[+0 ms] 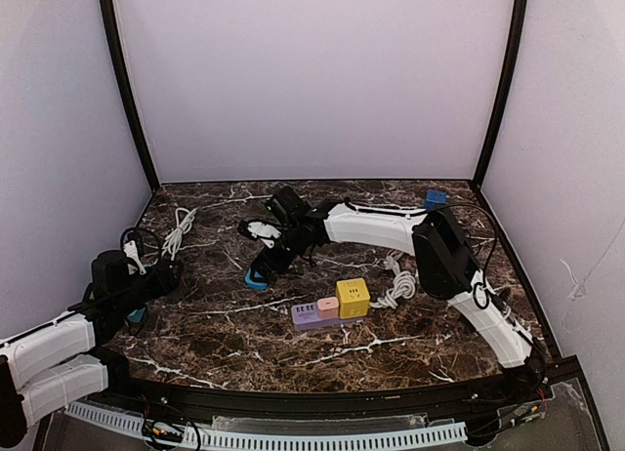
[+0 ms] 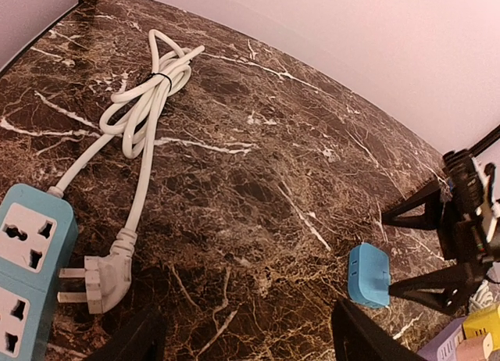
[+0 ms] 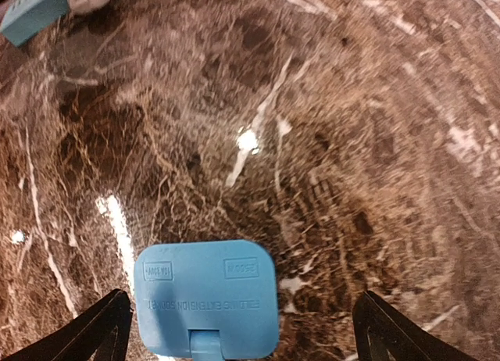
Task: Insert the plug
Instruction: Pick up the plug from the center of the board.
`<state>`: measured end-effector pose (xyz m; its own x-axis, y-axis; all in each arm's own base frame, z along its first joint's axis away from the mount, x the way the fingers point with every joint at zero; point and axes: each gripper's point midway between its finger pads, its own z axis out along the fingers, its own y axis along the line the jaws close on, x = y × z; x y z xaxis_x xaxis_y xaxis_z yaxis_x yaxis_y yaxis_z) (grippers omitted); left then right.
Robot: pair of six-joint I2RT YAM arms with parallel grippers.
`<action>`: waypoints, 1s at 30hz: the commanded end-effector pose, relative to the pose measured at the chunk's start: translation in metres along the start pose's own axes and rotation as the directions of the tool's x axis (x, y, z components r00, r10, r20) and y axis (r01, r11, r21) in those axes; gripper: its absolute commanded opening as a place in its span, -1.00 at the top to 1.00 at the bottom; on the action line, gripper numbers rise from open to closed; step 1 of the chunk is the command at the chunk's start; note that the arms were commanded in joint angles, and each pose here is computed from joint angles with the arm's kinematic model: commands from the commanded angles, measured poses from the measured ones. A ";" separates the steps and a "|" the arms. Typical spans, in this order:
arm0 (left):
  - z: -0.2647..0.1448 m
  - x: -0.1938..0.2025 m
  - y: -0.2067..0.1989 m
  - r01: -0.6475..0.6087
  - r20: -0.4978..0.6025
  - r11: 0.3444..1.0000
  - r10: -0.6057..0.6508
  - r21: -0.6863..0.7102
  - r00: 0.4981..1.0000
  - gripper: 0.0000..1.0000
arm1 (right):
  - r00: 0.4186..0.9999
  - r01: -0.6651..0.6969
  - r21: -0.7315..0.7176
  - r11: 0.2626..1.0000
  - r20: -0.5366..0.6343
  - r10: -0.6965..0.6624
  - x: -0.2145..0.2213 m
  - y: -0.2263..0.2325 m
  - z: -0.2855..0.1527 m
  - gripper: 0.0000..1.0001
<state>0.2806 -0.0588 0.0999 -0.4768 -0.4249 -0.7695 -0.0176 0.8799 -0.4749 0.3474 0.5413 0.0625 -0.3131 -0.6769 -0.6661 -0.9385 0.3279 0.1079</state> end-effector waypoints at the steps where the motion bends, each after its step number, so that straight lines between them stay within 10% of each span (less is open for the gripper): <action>1: -0.001 0.003 0.002 -0.002 0.001 1.000 0.002 0.007 1.000 -0.48 | 0.997 0.063 -0.015 0.998 -0.049 -0.064 0.013 0.012 0.010 -0.97; 12: -0.001 0.003 0.001 -0.002 0.003 1.000 0.002 0.010 1.000 -0.47 | 0.981 0.094 0.017 0.995 -0.175 -0.090 0.058 0.026 0.039 -0.75; 20: -0.002 0.000 -0.004 0.013 0.012 0.999 -0.013 0.034 1.000 -0.46 | 0.986 0.101 0.079 0.992 -0.143 -0.089 0.045 0.025 0.023 0.23; 27: -0.009 -0.007 -0.046 0.011 -0.012 0.970 -0.008 0.243 1.000 -0.46 | 0.984 0.079 0.349 0.934 0.125 -0.130 -0.029 0.019 -0.045 0.82; 30: -0.021 -0.022 -0.084 0.020 -0.030 0.919 -0.009 0.395 1.000 -0.47 | 0.916 -0.024 0.484 0.875 0.362 -0.175 -0.074 0.026 -0.109 0.74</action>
<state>0.2776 -0.0870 0.1202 -0.4961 -0.4287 -0.7550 0.1338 0.8214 -0.5544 0.3141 0.5167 0.0546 -0.2166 -0.7368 -0.6404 -0.8996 0.4055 -0.1622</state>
